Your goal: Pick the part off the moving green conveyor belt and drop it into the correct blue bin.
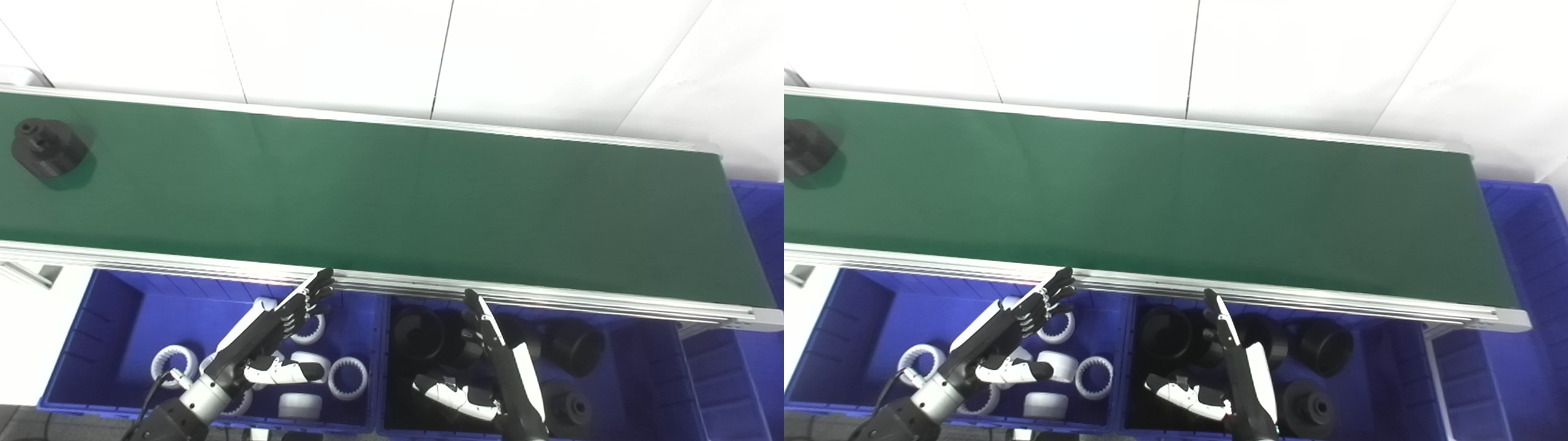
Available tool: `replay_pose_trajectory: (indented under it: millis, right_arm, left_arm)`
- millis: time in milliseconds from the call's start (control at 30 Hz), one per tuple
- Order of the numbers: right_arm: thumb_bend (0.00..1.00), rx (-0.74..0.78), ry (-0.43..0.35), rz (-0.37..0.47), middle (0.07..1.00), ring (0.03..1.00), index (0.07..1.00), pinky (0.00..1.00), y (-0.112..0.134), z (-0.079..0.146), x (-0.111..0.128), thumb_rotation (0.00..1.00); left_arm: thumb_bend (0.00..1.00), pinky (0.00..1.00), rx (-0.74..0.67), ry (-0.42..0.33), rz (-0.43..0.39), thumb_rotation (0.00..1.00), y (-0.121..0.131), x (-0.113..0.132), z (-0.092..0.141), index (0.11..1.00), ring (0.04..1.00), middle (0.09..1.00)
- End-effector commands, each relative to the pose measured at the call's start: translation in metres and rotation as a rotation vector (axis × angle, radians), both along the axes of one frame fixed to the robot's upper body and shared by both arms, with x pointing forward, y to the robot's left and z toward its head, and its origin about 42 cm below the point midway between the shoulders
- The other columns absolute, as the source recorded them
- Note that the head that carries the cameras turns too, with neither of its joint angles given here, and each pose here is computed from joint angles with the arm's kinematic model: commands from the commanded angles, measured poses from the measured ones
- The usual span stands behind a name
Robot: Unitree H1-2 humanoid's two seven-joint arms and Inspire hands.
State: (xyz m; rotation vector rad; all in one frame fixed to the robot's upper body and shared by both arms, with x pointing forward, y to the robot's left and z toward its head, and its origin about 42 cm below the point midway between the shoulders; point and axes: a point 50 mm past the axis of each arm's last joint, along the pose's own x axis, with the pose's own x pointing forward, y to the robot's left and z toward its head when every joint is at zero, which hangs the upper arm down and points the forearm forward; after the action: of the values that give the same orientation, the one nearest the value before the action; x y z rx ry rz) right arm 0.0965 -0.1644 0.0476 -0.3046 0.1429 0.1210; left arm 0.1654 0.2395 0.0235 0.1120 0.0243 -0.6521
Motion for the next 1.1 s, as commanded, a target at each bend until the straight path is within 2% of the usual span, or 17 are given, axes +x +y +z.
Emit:
replay_pose_trajectory:
  millis: [0,133,167,300,400,633,800,933,1067]
  right_arm:
    - [0.89,0.007,-0.06,0.003,0.951,0.913,0.968,0.8,-0.001,0.007,-0.001,0.32]
    - [0.88,0.019,-0.046,0.019,0.974,0.954,0.988,0.88,-0.012,0.004,-0.003,0.34]
    - [0.87,0.025,-0.046,0.025,0.987,0.976,0.996,0.93,-0.015,0.003,-0.003,0.33]
    - [0.86,0.046,-0.046,0.025,1.0,0.996,1.0,0.99,-0.024,-0.004,-0.001,0.3]
    - [0.86,0.048,-0.052,0.028,1.0,1.0,1.0,1.0,-0.028,-0.006,0.001,0.29]
    - [0.87,0.048,-0.06,0.021,1.0,1.0,1.0,1.0,-0.031,-0.005,0.002,0.27]
    - [0.87,-0.031,-0.177,0.026,1.0,1.0,1.0,1.0,-0.034,0.006,0.006,0.26]
    - [0.88,-0.058,-0.288,0.029,1.0,1.0,1.0,1.0,-0.036,0.028,0.014,0.3]
    - [0.88,-0.056,-0.415,0.047,1.0,1.0,1.0,1.0,-0.039,0.056,0.031,0.29]
  left_arm:
    - [0.82,0.88,-0.005,-0.071,-0.003,0.48,-0.003,0.004,0.01,0.989,0.965,0.999]
    - [0.83,0.88,-0.015,-0.056,-0.014,0.49,-0.011,0.003,0.005,0.981,0.954,0.992]
    - [0.83,0.87,-0.017,-0.051,-0.016,0.47,-0.014,0.003,0.004,0.969,0.946,0.984]
    - [0.83,0.84,0.023,-0.059,-0.004,0.45,-0.023,0.006,0.002,0.938,0.925,0.962]
    - [0.83,0.82,0.035,-0.073,0.006,0.47,-0.028,0.007,0.003,0.905,0.905,0.938]
    - [0.84,0.81,0.06,-0.088,0.02,0.49,-0.034,0.008,0.003,0.896,0.892,0.928]
    - [0.83,0.8,0.053,-0.09,0.017,0.48,-0.036,0.009,0.003,0.895,0.89,0.928]
    - [0.83,0.8,0.06,-0.095,0.011,0.48,-0.037,0.01,0.003,0.894,0.889,0.927]
    - [0.83,0.81,0.074,-0.099,0.008,0.51,-0.037,0.011,0.002,0.897,0.89,0.926]
